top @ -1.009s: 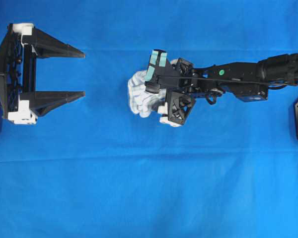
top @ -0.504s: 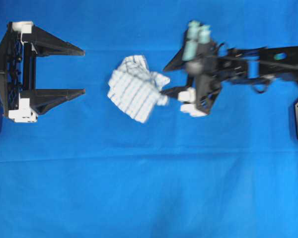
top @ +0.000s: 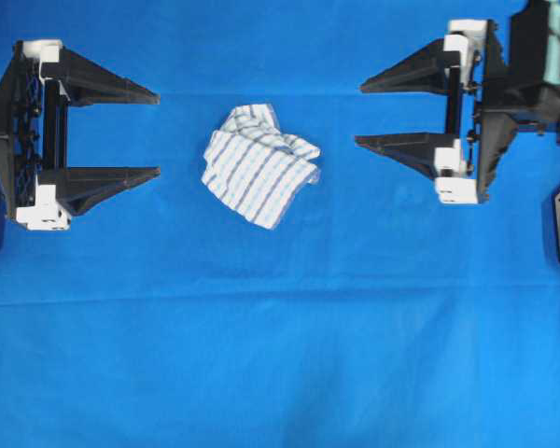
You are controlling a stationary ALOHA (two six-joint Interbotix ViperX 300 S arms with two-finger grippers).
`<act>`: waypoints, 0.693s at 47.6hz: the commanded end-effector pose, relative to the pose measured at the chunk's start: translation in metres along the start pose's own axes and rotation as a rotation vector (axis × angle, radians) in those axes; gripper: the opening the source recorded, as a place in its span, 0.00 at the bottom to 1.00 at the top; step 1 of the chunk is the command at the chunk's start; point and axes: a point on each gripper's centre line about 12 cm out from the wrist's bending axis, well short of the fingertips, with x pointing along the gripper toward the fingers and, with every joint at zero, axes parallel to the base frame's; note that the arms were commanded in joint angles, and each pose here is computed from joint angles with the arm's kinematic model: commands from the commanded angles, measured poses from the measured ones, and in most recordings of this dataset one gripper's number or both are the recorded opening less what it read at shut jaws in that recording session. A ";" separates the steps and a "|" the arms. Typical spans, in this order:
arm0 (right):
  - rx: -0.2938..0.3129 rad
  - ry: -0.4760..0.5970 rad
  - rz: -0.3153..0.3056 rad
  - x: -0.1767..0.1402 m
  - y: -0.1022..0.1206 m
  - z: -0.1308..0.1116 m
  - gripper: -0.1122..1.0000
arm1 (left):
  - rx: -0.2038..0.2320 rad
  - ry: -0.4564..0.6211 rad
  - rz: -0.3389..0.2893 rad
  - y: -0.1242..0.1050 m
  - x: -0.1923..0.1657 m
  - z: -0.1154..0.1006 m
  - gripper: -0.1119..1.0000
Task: Hand over the towel.
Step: 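Release the towel on the table and retract the right gripper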
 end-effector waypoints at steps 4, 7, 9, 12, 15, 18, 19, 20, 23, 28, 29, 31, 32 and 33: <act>-0.005 -0.032 0.003 0.002 0.001 0.005 0.72 | 0.001 -0.018 0.007 0.002 0.001 0.006 0.94; -0.006 -0.031 0.003 0.003 0.001 0.004 0.72 | 0.001 -0.018 0.007 0.002 0.001 0.006 0.94; -0.006 -0.032 0.003 0.003 0.001 0.005 0.72 | 0.002 -0.018 0.006 0.001 0.000 0.006 0.94; -0.006 -0.037 0.003 0.000 0.001 0.006 0.72 | 0.010 -0.014 0.007 0.002 -0.002 0.006 0.94; -0.006 -0.048 0.002 -0.007 0.001 0.007 0.72 | 0.013 -0.009 0.006 0.002 -0.007 0.007 0.94; -0.006 -0.063 0.002 -0.017 0.000 0.009 0.72 | 0.012 -0.003 0.005 0.002 -0.015 0.010 0.94; -0.006 -0.063 0.001 -0.021 0.000 0.009 0.72 | 0.012 0.000 0.003 0.001 -0.018 0.011 0.94; -0.006 -0.066 0.001 -0.025 0.000 0.009 0.72 | 0.012 0.006 0.002 0.001 -0.021 0.011 0.94; -0.005 -0.069 0.000 -0.040 0.000 0.007 0.72 | 0.015 0.014 0.001 0.001 -0.032 0.012 0.94; -0.006 -0.078 -0.002 -0.063 0.000 -0.002 0.72 | 0.019 0.014 0.001 0.002 -0.053 0.011 0.94; -0.006 -0.081 -0.002 -0.067 0.000 -0.005 0.72 | 0.019 0.014 0.000 0.001 -0.059 0.009 0.94; -0.006 -0.092 -0.002 -0.076 0.000 -0.010 0.72 | 0.022 0.009 0.000 0.001 -0.067 0.008 0.94; -0.005 -0.098 -0.002 -0.082 0.000 -0.015 0.72 | 0.022 0.008 0.000 0.001 -0.072 0.007 0.94; -0.005 -0.106 -0.002 -0.087 0.000 -0.017 0.72 | 0.024 0.008 -0.001 0.001 -0.076 0.005 0.94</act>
